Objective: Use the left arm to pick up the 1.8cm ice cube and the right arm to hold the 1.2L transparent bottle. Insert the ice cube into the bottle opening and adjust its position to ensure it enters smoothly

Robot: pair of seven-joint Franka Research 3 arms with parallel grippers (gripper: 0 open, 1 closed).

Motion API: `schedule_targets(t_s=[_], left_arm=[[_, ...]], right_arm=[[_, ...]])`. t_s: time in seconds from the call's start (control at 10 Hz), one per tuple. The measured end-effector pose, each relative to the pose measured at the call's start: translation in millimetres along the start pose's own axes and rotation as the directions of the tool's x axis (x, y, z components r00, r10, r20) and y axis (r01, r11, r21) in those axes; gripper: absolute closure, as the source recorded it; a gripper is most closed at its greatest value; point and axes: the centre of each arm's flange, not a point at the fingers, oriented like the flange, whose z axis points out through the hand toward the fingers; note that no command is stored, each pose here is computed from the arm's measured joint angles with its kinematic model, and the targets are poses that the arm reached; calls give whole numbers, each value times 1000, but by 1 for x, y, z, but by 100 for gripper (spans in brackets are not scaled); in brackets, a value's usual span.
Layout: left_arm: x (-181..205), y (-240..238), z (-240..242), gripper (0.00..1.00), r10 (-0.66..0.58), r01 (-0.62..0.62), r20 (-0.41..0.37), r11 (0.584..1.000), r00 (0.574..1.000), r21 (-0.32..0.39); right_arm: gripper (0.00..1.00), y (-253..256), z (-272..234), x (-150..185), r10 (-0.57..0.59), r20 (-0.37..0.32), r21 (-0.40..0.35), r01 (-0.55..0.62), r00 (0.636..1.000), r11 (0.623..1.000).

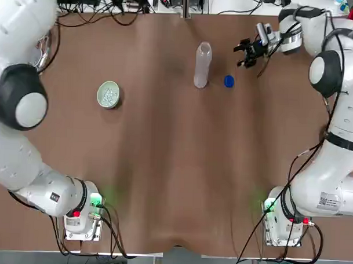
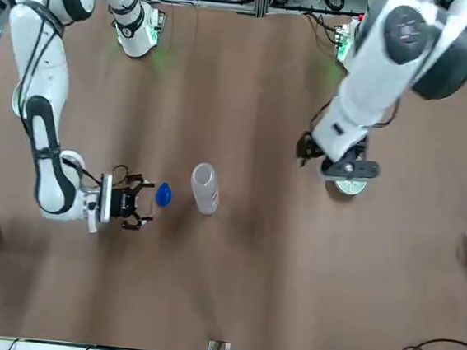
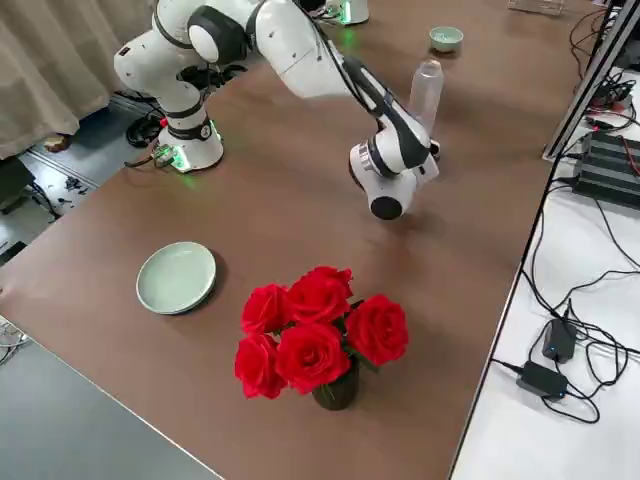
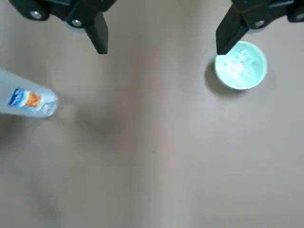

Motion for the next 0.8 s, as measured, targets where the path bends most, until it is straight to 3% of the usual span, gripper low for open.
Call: schedule_targets(t_s=[0.2, 0.4, 0.6, 0.8], left_arm=[[-11, -72, -16, 0, 68, -68, 0, 998, 998, 1], [-23, -141, -28, 0, 106, -107, 3, 994, 994, 12], [-35, -171, -40, 0, 85, -85, 30, 996, 996, 19], [-36, -197, -49, 0, 64, -64, 28, 998, 998, 21]], right_arm=[[0, -2, -40, 28, 102, 108, -6, -102, 989, 995], [0, -7, -64, 73, 189, 229, -38, -185, 955, 982], [0, -17, -96, 124, 305, 376, -136, -274, 875, 952], [0, -29, -128, 180, 439, 454, -283, -342, 775, 896]])
